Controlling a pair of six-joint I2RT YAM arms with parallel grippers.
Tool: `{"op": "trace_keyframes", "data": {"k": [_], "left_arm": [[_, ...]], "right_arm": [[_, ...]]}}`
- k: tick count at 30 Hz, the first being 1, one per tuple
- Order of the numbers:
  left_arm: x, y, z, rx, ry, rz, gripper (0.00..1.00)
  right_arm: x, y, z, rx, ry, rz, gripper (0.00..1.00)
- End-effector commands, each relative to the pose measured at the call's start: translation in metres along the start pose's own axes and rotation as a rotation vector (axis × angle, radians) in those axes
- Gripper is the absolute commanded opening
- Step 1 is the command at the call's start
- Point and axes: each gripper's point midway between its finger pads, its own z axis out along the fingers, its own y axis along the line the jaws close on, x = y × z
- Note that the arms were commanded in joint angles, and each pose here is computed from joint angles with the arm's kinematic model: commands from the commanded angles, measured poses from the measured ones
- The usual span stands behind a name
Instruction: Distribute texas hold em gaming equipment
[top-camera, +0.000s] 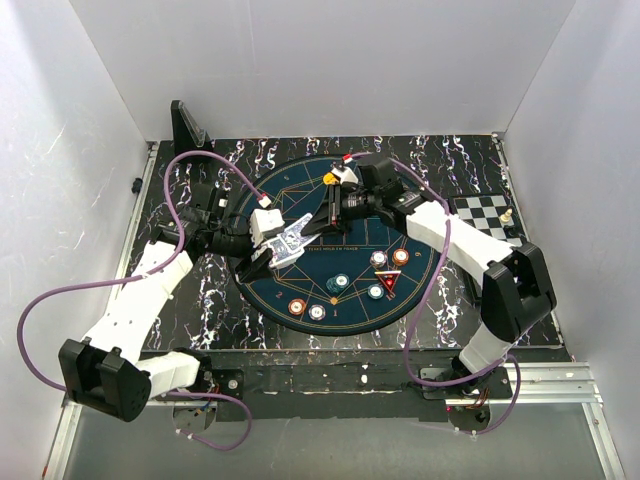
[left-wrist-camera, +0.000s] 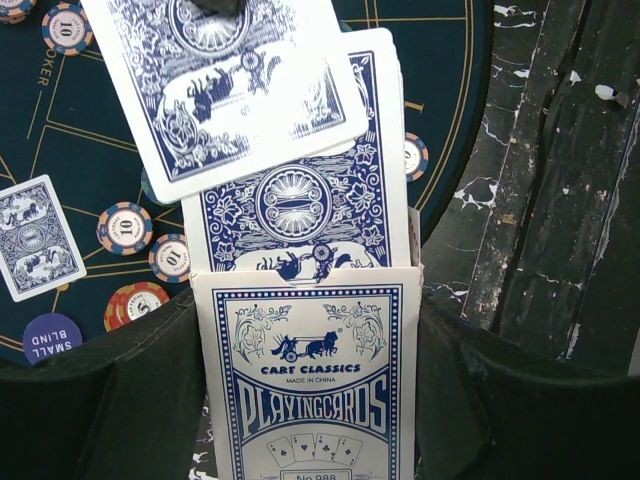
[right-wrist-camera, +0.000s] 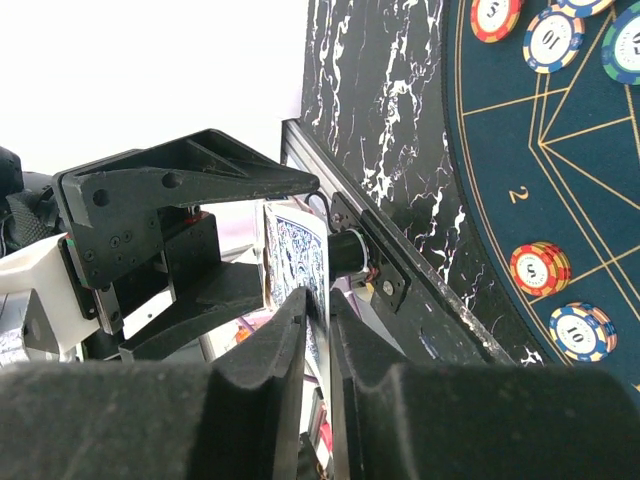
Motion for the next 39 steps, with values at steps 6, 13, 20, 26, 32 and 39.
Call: {"op": "trace_keyframes", "data": {"k": [6,13,20,26,32,39], "left_arm": [[-0.01,-0.004,-0.004,-0.011,-0.046,0.039,0.13],[-0.007,-0.002,-0.004,-0.013,-0.028,0.037,0.11],[-0.012,0.002,-0.007,-0.022,-0.021,0.038,0.11],[-0.018,0.005,-0.008,-0.03,-0.032,0.035,0.11],[-0.018,0.005,-0.01,-0.042,-0.032,0.037,0.11],[-0.017,0.007,-0.009,-0.044,-0.027,0.038,0.11]], "right_arm": [[-0.024,0.012,-0.034,-0.018,-0.088,-0.038,0.07],[-0.084,-0.014,-0.064,0.012,-0.221,0.012,0.01],[-0.18,-0.103,-0.082,0.206,-0.386,0.096,0.01],[-0.235,-0.161,-0.045,0.229,-0.396,0.182,0.01],[-0.265,-0.186,-0.022,0.206,-0.439,0.23,0.01],[-0.262,-0.207,-0.012,0.246,-0.424,0.278,0.17]]}}
